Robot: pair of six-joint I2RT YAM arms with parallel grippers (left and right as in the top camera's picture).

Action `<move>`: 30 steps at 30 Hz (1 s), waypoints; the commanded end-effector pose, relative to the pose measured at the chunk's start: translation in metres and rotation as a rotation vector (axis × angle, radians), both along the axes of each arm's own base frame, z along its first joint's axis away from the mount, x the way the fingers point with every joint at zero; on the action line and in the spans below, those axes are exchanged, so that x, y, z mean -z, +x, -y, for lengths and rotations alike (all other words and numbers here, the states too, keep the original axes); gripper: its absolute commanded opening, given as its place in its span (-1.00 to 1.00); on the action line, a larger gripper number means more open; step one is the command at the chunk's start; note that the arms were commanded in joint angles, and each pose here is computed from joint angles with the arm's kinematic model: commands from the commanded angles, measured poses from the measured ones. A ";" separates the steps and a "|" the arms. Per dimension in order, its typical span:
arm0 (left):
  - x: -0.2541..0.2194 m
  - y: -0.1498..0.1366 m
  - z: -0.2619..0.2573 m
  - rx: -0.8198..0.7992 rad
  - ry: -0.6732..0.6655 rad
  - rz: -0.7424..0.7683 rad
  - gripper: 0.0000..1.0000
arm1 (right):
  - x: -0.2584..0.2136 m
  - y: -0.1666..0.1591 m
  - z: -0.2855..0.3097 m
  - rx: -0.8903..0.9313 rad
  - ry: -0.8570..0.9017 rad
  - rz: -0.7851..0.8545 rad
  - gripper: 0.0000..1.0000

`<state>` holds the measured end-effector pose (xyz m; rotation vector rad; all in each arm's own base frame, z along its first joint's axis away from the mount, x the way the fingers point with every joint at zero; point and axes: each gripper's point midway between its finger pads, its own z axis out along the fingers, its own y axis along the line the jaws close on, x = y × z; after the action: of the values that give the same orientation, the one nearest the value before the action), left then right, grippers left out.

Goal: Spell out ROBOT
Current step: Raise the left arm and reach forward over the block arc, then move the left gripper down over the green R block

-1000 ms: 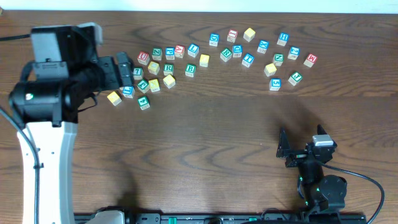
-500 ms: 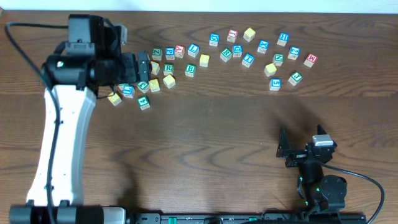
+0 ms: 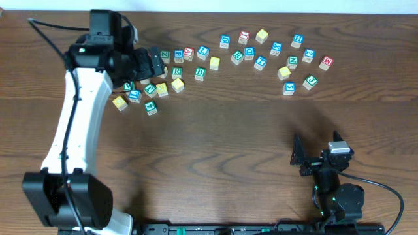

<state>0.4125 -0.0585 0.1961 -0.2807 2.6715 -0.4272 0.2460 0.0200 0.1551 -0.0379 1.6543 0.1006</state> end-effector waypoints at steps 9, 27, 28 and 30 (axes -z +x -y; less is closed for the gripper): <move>0.010 0.001 0.024 0.032 0.008 -0.035 0.97 | -0.002 0.001 0.008 0.047 0.008 0.008 0.99; 0.007 0.010 0.011 0.046 0.103 0.019 0.97 | -0.084 0.016 -0.019 -0.128 0.077 -0.016 0.99; 0.005 0.011 0.011 0.046 0.102 0.024 0.97 | -0.090 0.021 -0.020 -0.139 0.068 -0.033 0.99; -0.001 0.014 0.011 0.045 0.101 0.038 0.97 | -0.105 0.035 -0.024 -0.173 0.060 -0.085 0.99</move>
<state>0.4173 -0.0729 0.1813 -0.2028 2.7008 -0.3373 0.2667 0.0382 0.2375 -0.0687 1.6980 0.2666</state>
